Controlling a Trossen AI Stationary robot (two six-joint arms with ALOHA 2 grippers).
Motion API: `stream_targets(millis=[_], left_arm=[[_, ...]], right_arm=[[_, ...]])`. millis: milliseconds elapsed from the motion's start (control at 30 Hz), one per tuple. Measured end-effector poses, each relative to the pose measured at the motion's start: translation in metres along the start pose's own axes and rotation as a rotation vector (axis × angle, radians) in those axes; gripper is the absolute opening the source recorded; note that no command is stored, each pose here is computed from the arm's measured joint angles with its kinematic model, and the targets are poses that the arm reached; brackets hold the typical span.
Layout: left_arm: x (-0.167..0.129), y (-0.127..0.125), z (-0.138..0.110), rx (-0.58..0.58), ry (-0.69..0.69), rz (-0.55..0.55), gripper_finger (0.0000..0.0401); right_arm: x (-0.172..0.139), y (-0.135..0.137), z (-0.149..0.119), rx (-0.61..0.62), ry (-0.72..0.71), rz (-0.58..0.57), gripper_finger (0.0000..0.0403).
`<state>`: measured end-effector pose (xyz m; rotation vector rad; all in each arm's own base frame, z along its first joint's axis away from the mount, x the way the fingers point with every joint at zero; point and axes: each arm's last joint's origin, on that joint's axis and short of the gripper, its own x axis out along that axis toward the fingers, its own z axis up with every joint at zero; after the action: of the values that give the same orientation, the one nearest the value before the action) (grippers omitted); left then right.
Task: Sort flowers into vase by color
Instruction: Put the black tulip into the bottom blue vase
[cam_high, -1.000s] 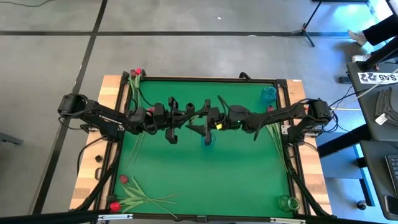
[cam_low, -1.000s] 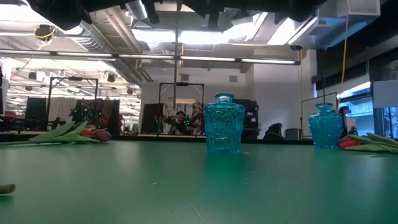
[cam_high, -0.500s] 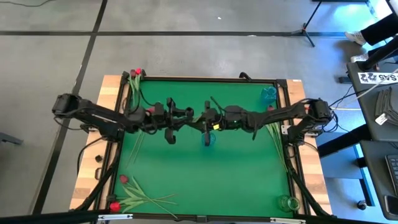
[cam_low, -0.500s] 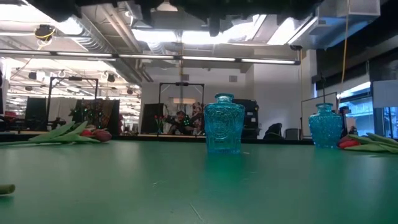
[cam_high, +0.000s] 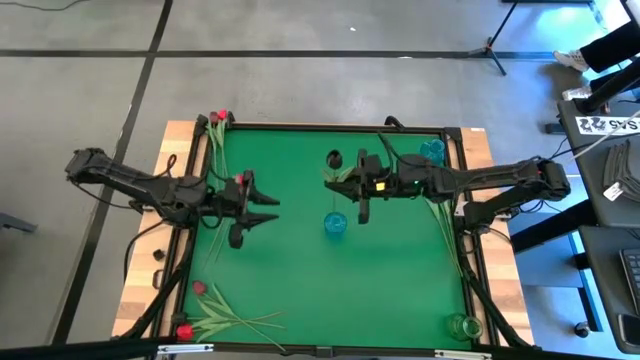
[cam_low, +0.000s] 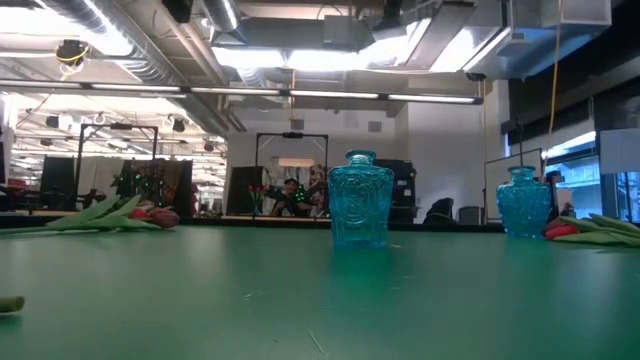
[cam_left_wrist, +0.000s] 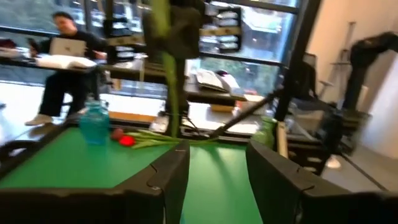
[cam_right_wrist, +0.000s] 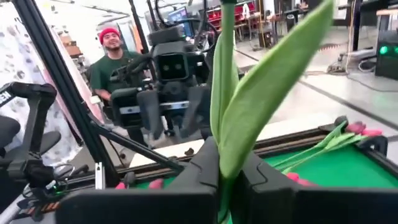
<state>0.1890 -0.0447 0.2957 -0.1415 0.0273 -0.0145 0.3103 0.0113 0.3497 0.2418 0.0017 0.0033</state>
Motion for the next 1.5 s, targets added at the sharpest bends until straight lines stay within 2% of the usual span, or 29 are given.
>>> stream_targets(millis=[200, 400, 567, 833, 967, 1133, 1267, 1367, 1500], left_arm=[[0.006, -0.012, -0.01, 0.015, 0.037, 0.044, 0.0152], [0.01, -0.018, -0.017, 0.002, 0.063, 0.075, 0.0152], [0.016, -0.017, -0.024, -0.003, 0.084, 0.136, 0.0152], [0.025, -0.013, -0.033, -0.031, 0.114, 0.193, 0.0152], [0.029, -0.008, -0.035, -0.041, 0.117, 0.222, 0.0152], [0.03, -0.002, -0.033, -0.047, 0.106, 0.26, 0.0152], [0.03, 0.005, -0.031, -0.053, 0.1, 0.293, 0.0153], [0.027, 0.012, -0.028, -0.07, 0.096, 0.319, 0.0159], [0.021, 0.018, -0.026, -0.069, 0.11, 0.348, 0.0167]], right_arm=[[0.001, -0.005, -0.01, 0.009, 0.065, -0.107, 0.0014], [0.002, -0.007, -0.018, 0.019, 0.059, -0.111, 0.0006], [0.001, -0.01, -0.027, 0.063, 0.027, -0.105, 0.0016], [-0.003, -0.016, -0.049, 0.053, 0.07, -0.154, 0.0024], [-0.006, -0.021, -0.062, 0.025, 0.098, -0.204, 0.0069], [-0.007, -0.023, -0.066, 0.014, 0.105, -0.229, 0.0157], [-0.007, -0.022, -0.067, -0.023, 0.119, -0.197, 0.0228], [-0.01, -0.021, -0.065, -0.038, 0.188, -0.206, 0.0273], [-0.017, -0.02, -0.053, -0.063, 0.301, -0.287, 0.0312]])
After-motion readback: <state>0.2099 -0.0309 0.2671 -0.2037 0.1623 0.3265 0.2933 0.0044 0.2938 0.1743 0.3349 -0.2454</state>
